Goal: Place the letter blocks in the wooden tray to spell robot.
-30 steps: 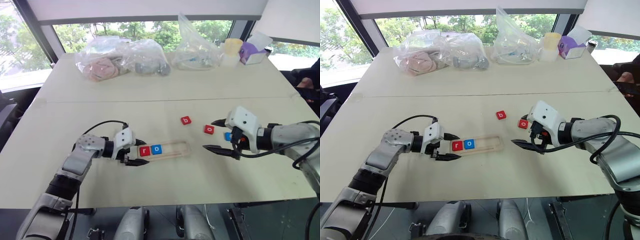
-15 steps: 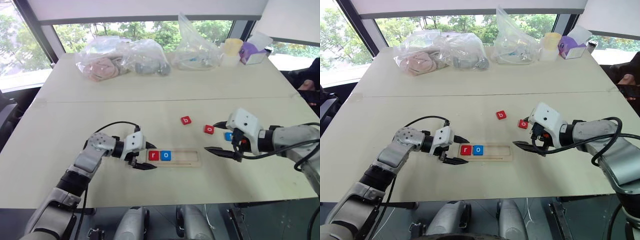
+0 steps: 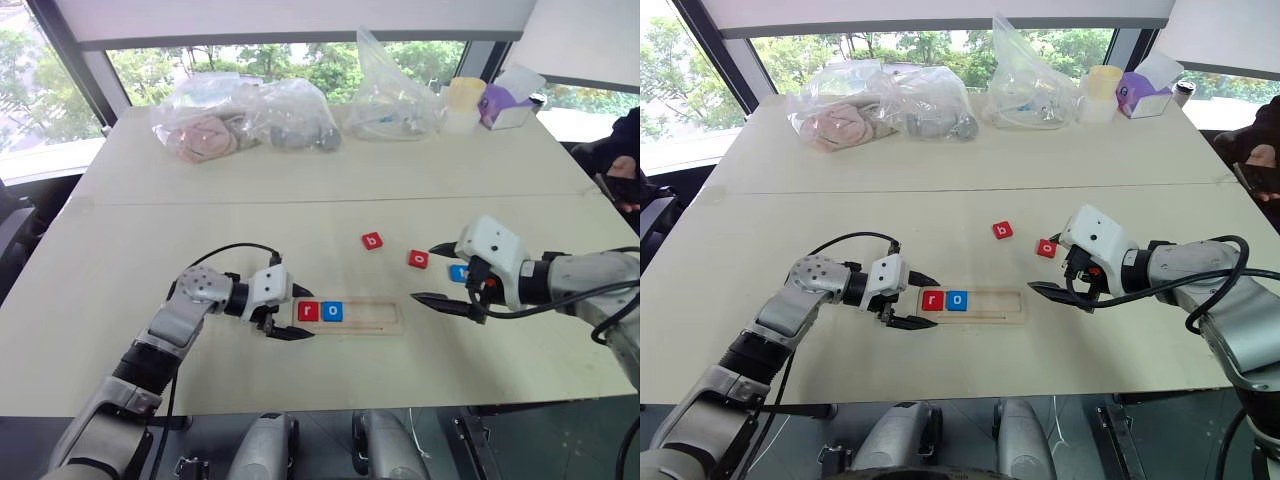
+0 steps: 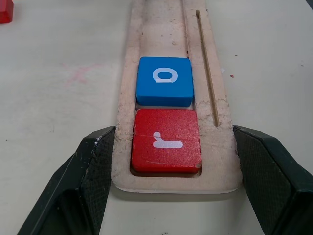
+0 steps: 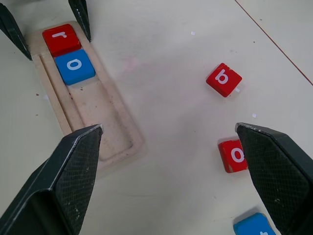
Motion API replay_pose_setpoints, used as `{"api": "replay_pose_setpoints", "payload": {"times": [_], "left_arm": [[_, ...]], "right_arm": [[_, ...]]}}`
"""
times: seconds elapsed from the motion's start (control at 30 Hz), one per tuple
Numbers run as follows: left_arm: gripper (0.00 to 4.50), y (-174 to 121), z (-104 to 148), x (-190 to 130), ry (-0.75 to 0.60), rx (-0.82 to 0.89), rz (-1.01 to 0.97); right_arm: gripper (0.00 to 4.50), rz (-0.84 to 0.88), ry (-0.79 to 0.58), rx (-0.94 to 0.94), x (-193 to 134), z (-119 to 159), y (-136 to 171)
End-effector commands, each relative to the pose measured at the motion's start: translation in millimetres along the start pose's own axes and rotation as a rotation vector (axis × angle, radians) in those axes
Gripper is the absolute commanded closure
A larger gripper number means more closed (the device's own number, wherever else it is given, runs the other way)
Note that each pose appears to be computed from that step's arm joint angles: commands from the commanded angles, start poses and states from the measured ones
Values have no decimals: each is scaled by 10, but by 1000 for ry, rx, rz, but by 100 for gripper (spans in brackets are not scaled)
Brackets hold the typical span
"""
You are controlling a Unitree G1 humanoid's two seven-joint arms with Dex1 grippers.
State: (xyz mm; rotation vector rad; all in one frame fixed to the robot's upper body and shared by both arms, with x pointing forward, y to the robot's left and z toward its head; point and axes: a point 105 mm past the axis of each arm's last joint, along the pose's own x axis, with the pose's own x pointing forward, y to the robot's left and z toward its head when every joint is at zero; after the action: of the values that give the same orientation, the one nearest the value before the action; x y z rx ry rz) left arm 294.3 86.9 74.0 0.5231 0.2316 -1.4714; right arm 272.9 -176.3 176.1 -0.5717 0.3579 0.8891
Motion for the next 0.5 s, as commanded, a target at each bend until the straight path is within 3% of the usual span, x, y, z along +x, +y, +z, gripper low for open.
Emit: {"api": "replay_pose_setpoints", "payload": {"times": [0.03, 0.5], "left_arm": [[4, -75, -150, 40, 47, -38, 8], [4, -156, -33, -212, 4, -89, 72]], "right_arm": [[0, -14, -22, -49, -52, 104, -13], [0, -7, -50, -44, 20, 131, -37]]}}
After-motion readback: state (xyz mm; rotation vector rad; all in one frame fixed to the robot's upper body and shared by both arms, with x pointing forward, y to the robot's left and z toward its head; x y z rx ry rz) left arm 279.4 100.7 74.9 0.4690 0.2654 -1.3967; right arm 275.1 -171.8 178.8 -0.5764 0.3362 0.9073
